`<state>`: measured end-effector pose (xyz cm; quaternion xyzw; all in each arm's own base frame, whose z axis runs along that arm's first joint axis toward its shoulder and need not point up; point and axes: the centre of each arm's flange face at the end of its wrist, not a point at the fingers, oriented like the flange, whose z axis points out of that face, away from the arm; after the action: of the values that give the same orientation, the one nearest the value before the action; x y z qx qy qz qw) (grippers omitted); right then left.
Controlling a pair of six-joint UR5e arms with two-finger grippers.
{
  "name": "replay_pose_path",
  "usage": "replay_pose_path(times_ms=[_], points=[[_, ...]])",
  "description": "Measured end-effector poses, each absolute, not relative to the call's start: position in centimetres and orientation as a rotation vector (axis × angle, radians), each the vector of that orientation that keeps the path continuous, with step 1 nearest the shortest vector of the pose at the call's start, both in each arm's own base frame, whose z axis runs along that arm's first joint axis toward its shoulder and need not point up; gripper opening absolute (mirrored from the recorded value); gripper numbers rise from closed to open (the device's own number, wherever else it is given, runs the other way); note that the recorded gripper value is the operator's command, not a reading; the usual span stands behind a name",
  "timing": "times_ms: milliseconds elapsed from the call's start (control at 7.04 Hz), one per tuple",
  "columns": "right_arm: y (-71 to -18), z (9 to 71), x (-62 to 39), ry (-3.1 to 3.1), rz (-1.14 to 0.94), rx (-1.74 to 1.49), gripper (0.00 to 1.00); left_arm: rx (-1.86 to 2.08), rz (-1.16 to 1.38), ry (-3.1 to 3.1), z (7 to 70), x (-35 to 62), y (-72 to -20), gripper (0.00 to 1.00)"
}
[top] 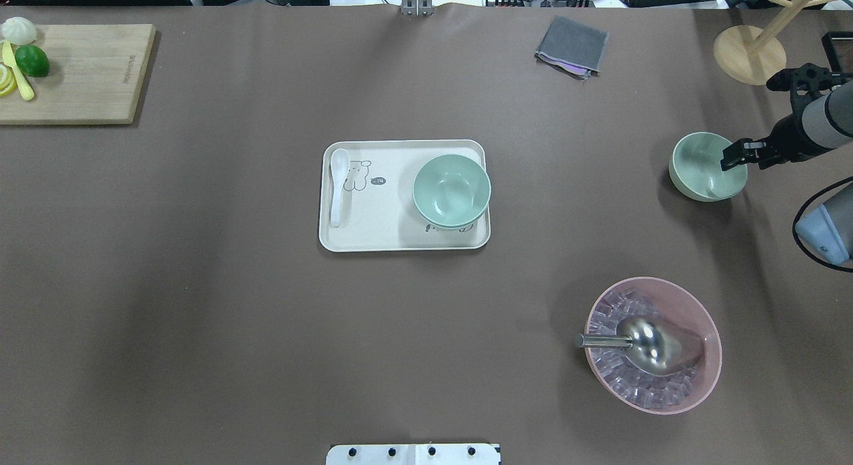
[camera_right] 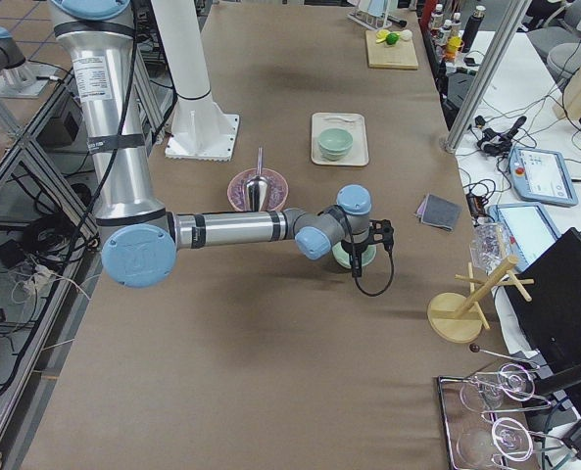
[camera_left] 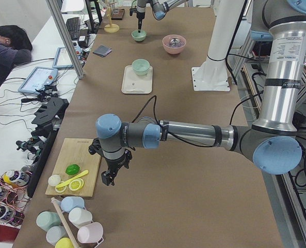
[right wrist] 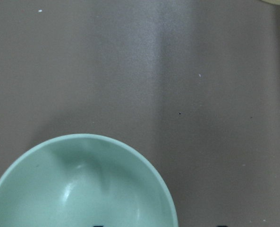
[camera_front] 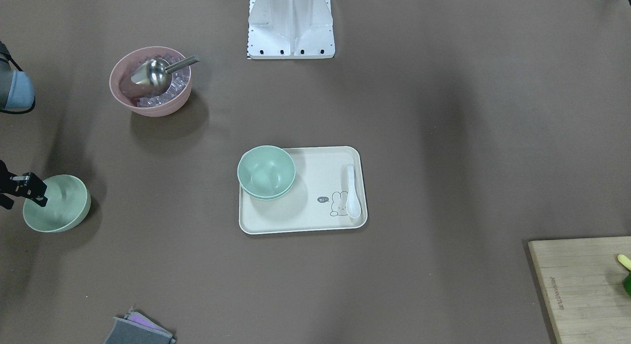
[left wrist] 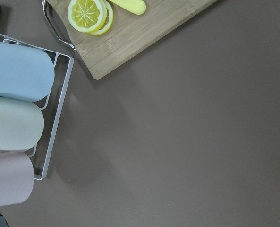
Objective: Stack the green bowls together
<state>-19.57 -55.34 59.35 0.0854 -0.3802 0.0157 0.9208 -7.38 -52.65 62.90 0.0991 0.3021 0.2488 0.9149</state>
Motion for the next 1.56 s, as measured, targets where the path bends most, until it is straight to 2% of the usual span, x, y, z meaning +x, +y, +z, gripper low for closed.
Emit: replay_pose_path(times_ms=[426,853,995,1279,1563], points=[[-55.4,59.6,-19.6,-0.787,0.041,0.176,0.17,0.202,0.511,0.623,63.0,-7.4,-52.6,0.99],[-55.6,58.9,-19.8,-0.797,0.036,0.185,0.16,0.201,0.511,0.623,63.1,-7.4,-52.5,0.99],[-55.6,58.8,-19.8,-0.797,0.035,0.186,0.0,0.201,0.511,0.623,63.1,-7.4,-52.5,0.99],[-55.7,58.4,-19.9,-0.802,0.034,0.191,0.0,0.201,0.511,0.623,63.1,-7.4,-52.5,0.99],[-56.4,55.3,-20.3,-0.853,0.039,0.197,0.0,0.199,0.509,0.624,63.1,-7.4,-52.5,0.99]])
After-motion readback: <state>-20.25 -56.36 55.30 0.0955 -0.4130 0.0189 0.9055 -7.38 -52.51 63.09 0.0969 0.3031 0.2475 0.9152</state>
